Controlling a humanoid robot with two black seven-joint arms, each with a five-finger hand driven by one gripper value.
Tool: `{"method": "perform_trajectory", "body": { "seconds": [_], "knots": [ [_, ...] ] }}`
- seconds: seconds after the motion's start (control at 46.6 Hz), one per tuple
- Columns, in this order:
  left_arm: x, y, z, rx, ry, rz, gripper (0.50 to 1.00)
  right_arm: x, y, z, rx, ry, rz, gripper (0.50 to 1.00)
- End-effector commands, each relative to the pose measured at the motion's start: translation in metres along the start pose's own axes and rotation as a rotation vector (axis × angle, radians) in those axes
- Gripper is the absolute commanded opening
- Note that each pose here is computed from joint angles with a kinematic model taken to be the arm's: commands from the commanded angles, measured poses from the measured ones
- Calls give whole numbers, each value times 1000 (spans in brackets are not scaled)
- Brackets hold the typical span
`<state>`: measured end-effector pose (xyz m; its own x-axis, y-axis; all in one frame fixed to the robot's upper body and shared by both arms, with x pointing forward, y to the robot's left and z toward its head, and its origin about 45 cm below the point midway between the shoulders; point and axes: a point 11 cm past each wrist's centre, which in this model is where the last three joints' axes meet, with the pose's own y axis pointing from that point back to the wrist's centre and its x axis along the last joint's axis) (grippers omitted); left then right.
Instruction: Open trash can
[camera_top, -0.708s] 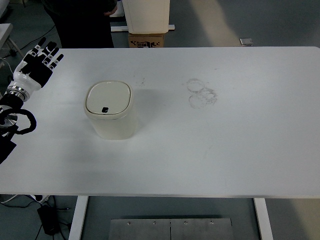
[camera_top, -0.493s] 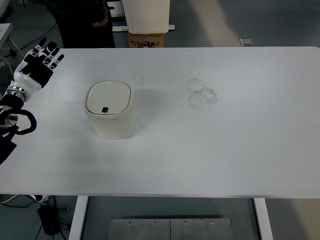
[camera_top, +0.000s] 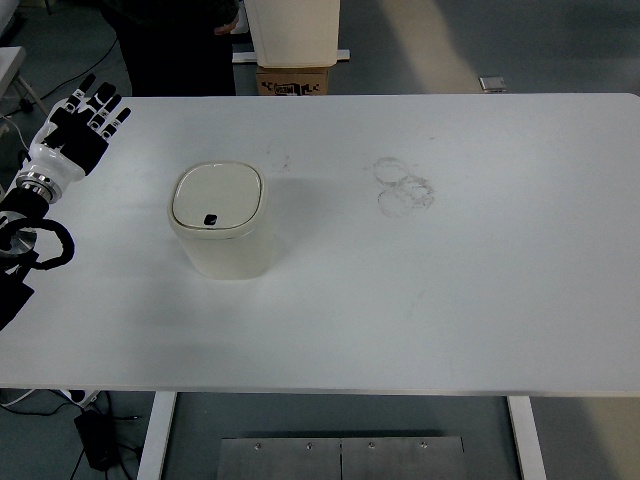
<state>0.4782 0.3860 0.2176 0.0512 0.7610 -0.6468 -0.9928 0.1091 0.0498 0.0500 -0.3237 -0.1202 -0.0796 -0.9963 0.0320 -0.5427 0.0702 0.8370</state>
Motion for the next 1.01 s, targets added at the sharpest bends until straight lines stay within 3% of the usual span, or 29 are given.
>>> {"method": "perform_trajectory", "body": {
  "seconds": [0.0,0.987],
  "knots": [
    [0,0,-2,2,2,-1,1000,0,0,0,0,0,0,991],
    [-12,-6,-3,4,9,-26,1000,0,0,0,0,-1,-1,991]
  ]
}}
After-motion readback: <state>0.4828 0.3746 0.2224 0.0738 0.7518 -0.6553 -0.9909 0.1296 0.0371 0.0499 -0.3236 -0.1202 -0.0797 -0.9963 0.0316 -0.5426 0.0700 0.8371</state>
